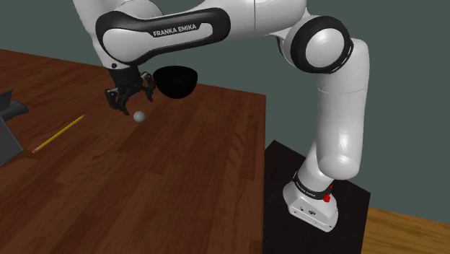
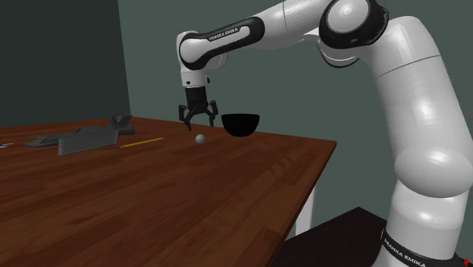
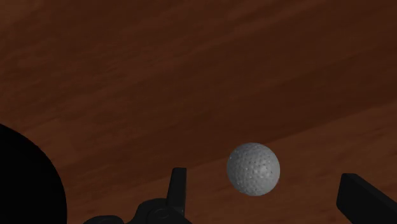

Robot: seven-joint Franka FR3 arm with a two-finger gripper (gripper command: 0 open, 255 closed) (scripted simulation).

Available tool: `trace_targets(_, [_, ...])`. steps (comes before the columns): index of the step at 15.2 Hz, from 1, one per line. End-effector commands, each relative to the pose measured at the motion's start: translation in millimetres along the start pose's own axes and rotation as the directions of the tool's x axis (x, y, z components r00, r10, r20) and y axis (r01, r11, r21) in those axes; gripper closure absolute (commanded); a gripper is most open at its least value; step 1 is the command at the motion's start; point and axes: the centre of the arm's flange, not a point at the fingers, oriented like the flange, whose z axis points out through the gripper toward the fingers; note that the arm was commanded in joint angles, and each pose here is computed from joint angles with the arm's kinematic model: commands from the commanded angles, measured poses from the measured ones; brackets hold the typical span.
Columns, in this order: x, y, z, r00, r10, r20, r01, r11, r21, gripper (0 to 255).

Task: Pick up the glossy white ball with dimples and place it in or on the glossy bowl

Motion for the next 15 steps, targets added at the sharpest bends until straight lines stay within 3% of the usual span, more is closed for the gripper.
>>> trace_targets(1, [10,-11,3,1.0,-0.002,-0.002,0.002,1.0,-0.006,0])
trace_targets(8, [10,-11,43,1.0,-0.002,-0.002,0.002,1.0,-0.006,0])
trace_targets(15, [10,-11,43,1.0,-0.002,-0.002,0.002,1.0,-0.006,0])
